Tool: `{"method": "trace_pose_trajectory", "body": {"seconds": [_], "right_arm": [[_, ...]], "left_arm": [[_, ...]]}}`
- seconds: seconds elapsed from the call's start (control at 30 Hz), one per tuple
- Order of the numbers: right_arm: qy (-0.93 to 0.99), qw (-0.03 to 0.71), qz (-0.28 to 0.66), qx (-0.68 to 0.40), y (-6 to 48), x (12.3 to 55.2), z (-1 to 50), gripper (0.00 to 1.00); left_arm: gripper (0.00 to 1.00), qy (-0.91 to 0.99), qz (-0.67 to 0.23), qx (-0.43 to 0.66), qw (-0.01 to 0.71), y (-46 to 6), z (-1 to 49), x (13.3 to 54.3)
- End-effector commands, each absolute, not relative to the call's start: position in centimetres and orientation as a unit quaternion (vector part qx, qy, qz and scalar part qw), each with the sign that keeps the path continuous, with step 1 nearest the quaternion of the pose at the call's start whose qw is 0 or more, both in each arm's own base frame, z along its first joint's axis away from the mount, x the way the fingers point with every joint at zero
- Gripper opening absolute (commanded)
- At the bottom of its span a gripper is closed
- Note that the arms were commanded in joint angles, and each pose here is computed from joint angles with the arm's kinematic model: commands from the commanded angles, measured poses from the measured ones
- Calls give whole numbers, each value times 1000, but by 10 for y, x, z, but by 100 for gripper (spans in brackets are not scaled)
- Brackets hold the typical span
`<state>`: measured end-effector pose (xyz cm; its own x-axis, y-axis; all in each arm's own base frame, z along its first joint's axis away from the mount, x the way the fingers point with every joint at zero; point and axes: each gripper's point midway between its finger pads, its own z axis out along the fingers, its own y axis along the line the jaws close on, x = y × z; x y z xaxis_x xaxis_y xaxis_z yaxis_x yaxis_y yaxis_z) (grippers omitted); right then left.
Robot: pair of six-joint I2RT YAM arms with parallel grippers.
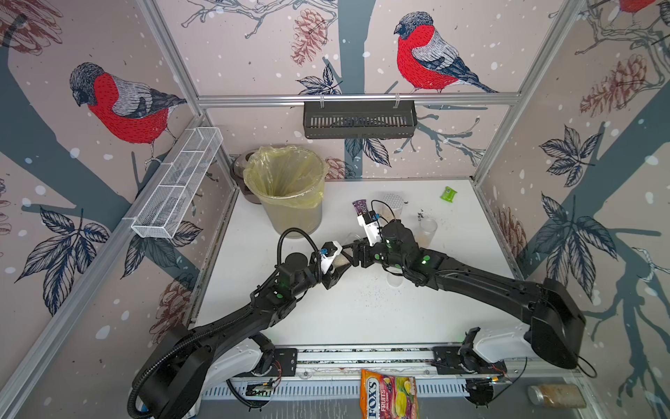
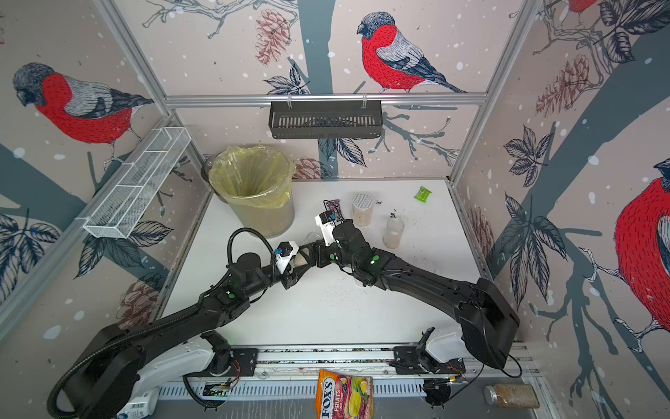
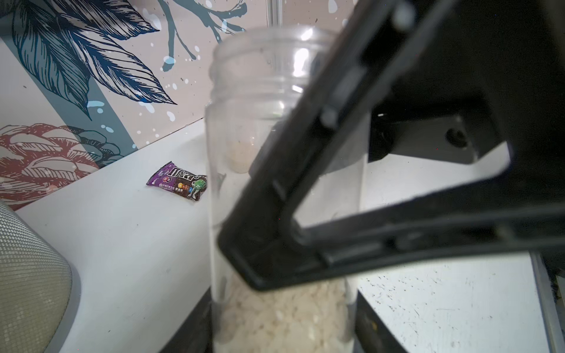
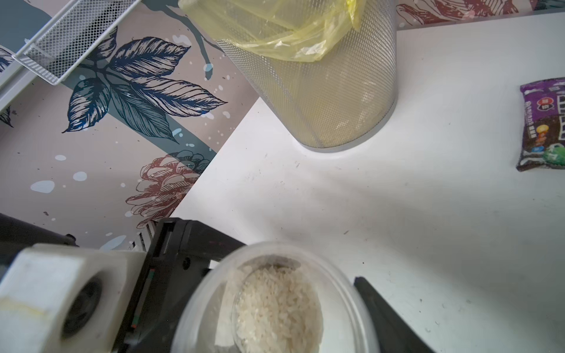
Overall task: Empty moldy rice from jars
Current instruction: Pour the moldy rice from the jar into the trash bin.
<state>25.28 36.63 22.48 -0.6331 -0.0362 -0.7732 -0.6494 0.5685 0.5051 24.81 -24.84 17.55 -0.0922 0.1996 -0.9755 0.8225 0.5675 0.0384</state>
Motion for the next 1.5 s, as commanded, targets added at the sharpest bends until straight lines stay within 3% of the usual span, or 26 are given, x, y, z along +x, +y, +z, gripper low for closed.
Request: {"method": "trace_pose_trajectory", "body": {"seconds": [0.0,0.27,0.43,0.6,0.7,0.87,0.93,1.47], "right_arm": [[789,383,429,-216,372,256,237,69],[791,371,436,-216,374,257,232,55],[793,371,439,-200,370,265,235,42],[801,359,441,-186,370,271,235,36],[804,354,442,-181,372,272,238,33],[802,355,445,-179,374,275,249,32],[804,354,444,-177,375,277,252,32],[834,318,438,-106,356,299,273,28]], "left_arm": [[0,657,-287,373,589,-252,194,249],[0,655,-283,362,599,-250,200,252],[33,647,-286,357,610,-247,205,249],[56,648,-257,350,626,-237,206,251],[81,640,-254,345,638,-233,211,249],[89,639,-252,342,641,-232,209,250],[99,637,-253,340,643,-233,210,250],[99,570,-252,289,727,-227,246,262]]}}
